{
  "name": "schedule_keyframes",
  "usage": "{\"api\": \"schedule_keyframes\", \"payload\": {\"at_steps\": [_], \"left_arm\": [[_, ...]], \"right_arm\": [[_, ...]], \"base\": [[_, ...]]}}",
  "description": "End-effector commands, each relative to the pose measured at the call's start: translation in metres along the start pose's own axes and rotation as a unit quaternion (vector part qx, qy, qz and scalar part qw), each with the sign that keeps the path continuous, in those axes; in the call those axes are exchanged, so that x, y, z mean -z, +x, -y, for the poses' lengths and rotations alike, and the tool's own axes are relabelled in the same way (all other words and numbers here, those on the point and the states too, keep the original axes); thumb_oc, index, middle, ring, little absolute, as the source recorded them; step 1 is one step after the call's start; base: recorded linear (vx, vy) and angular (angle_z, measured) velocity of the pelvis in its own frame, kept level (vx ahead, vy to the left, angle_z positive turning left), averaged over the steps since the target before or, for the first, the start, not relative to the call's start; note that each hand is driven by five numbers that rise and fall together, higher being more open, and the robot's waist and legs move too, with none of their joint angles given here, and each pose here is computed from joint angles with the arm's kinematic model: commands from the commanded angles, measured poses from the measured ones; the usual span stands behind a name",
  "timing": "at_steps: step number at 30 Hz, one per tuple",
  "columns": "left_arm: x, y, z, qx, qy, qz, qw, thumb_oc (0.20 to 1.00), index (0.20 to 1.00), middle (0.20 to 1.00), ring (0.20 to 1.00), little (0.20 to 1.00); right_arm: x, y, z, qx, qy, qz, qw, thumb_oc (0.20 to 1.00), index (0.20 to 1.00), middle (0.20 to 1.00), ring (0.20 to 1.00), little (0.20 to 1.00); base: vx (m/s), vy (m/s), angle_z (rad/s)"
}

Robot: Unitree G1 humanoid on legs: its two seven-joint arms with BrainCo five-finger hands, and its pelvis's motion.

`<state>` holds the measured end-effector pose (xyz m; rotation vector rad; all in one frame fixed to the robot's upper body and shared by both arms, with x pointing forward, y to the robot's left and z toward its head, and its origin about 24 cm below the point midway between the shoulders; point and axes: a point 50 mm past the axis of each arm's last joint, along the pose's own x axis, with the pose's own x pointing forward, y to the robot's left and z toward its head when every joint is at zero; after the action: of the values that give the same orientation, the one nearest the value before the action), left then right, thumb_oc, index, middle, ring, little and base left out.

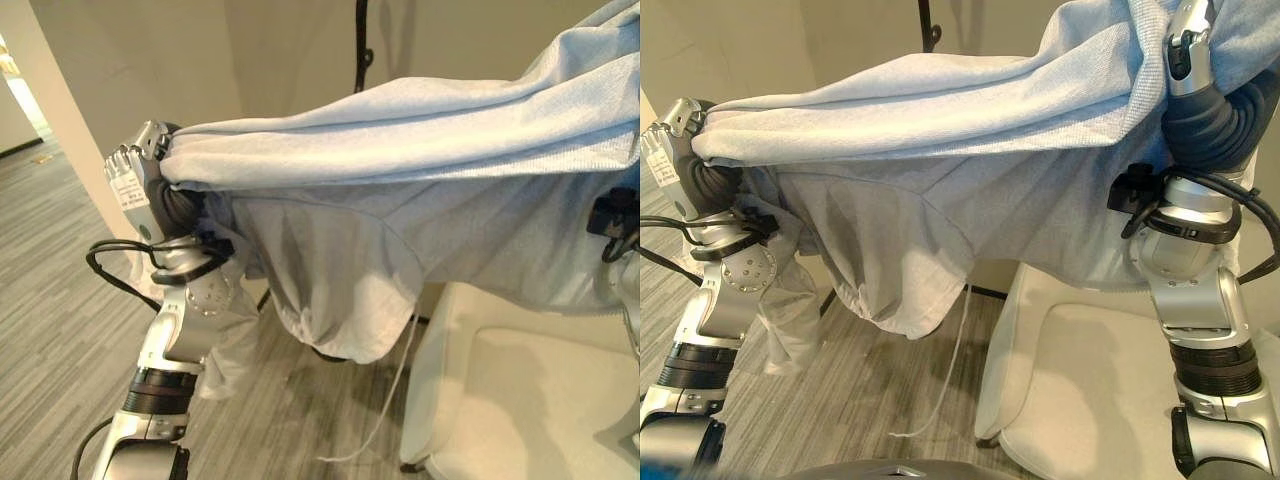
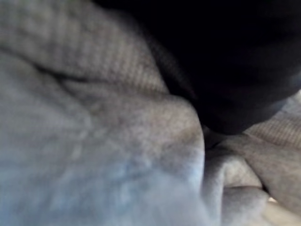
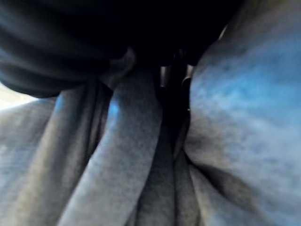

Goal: Hang the clothes on the sofa on the clothes rack.

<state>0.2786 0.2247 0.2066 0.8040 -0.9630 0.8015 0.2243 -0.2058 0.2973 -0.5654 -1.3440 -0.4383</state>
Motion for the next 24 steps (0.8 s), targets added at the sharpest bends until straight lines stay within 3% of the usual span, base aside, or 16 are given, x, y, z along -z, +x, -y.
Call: {"api": "schedule_keyframes", "payload": {"at_steps": [1,7,13,24], "left_arm": [[-0.011,0.016,-0.003,-0.028,-0.014,0.048,0.998,0.2,0.2,0.2,0.2,0.2],[-0.021,0.013,0.006,-0.033,-0.036,0.066,0.997,0.2,0.2,0.2,0.2,0.2],[-0.022,0.01,0.004,-0.028,-0.023,0.089,0.995,0.2,0.2,0.2,0.2,0.2],[-0.02,-0.013,0.007,0.021,-0.032,0.066,0.997,0.2,0.2,0.2,0.2,0.2]], "right_arm": [[0.0,0.009,0.009,0.054,-0.038,0.018,0.998,0.2,0.2,0.2,0.2,0.2],[0.001,-0.004,0.019,0.08,-0.12,0.021,0.989,0.2,0.2,0.2,0.2,0.2],[0.0,-0.019,0.003,0.082,-0.143,-0.003,0.986,0.2,0.2,0.2,0.2,0.2],[0.003,-0.037,-0.004,0.039,-0.183,-0.006,0.982,0.2,0.2,0.2,0.2,0.2]], "base": [[0.12,0.298,0.0],[0.16,0.368,-0.17],[0.18,0.349,-0.21],[0.15,0.154,-0.18]]}}
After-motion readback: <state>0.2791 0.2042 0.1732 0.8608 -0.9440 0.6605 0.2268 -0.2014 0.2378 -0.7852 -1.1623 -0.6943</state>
